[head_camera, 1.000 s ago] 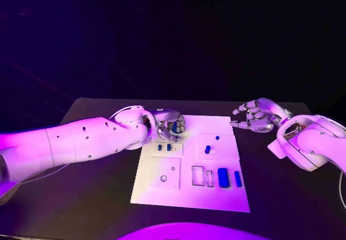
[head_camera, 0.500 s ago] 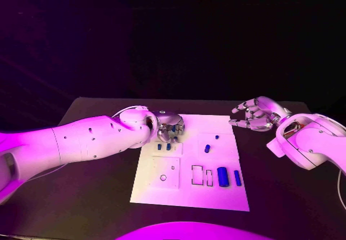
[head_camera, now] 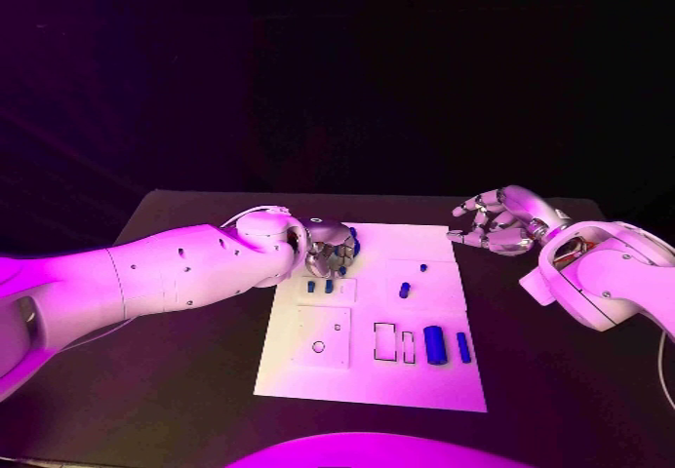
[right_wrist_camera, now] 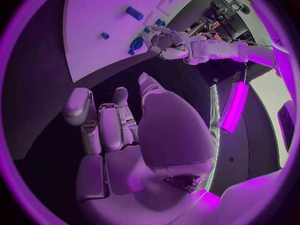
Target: Assemble the parts on the task board
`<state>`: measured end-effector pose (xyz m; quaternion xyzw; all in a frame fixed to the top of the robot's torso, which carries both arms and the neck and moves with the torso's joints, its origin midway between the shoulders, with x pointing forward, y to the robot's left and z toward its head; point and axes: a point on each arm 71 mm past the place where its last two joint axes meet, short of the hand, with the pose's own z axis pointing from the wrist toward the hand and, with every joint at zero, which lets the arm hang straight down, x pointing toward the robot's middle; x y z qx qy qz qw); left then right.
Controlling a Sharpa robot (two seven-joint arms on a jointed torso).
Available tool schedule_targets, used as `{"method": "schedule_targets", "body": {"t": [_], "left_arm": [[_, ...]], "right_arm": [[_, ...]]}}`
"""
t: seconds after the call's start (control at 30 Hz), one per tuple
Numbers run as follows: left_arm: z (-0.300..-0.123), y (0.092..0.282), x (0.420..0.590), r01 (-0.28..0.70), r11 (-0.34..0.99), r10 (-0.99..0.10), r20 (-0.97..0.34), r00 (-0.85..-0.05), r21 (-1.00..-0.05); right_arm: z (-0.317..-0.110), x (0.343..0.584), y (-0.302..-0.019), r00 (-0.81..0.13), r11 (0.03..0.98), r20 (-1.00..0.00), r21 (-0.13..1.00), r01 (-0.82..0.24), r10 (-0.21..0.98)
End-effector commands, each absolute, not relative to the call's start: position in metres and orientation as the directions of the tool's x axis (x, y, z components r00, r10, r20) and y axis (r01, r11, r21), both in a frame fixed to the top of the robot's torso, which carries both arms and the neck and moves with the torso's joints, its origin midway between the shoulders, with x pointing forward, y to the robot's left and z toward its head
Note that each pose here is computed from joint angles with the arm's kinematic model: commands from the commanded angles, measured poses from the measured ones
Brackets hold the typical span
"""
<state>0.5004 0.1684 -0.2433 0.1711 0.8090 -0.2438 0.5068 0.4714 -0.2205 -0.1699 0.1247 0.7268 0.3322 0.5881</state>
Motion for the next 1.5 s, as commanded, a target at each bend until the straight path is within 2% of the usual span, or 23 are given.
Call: {"method": "schedule_targets", "body": {"t": [0.03,0.97,1.5], "left_arm": [[-0.2451,0.1676,0.5007,0.522,0.826,0.050,-0.895,-0.442,-0.212],[-0.2480,0.1655,0.5040,0.521,0.826,0.057,-0.889,-0.455,-0.214],[-0.2464,0.1619,0.5039,0.547,0.801,0.020,-0.902,-0.431,-0.244]], "right_arm": [[-0.1686,0.4708,-0.2185,-0.274,0.739,-0.771,0.633,-0.231,0.574],[-0.1724,0.4705,-0.2161,-0.318,0.750,-0.770,0.627,-0.211,0.554],[-0.1735,0.4710,-0.2155,-0.327,0.754,-0.769,0.624,-0.205,0.548]]}}
